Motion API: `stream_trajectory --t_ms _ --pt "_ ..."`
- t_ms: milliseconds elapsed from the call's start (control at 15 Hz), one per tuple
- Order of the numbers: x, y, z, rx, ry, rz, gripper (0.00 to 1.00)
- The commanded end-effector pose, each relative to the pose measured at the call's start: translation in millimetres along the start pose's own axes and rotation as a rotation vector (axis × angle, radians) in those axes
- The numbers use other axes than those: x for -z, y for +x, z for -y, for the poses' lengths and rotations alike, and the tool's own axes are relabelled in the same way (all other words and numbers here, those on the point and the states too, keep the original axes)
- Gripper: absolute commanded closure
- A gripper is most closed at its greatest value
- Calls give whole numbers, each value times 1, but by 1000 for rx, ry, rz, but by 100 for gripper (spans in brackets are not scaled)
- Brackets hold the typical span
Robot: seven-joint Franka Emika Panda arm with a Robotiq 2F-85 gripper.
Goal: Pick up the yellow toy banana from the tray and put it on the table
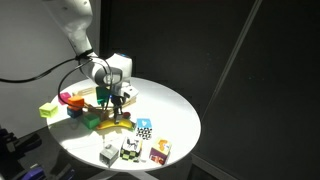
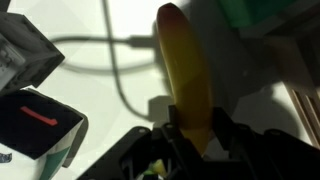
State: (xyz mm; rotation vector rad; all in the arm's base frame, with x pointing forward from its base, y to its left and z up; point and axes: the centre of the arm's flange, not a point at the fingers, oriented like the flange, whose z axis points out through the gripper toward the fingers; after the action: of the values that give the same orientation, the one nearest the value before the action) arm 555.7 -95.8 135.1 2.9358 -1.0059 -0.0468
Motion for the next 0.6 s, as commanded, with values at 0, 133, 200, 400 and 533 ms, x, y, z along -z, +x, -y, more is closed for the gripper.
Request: stream_trajectory --t_ms 0,133,200,400,533 --pt "3 8 0 -79 10 -23 84" --pt "3 10 -2 -105 10 -27 84" --pt "2 11 -3 -115 9 -28 84" --pt "0 10 -4 -113 4 -27 34" --pt "-1 9 -4 -105 3 -19 20"
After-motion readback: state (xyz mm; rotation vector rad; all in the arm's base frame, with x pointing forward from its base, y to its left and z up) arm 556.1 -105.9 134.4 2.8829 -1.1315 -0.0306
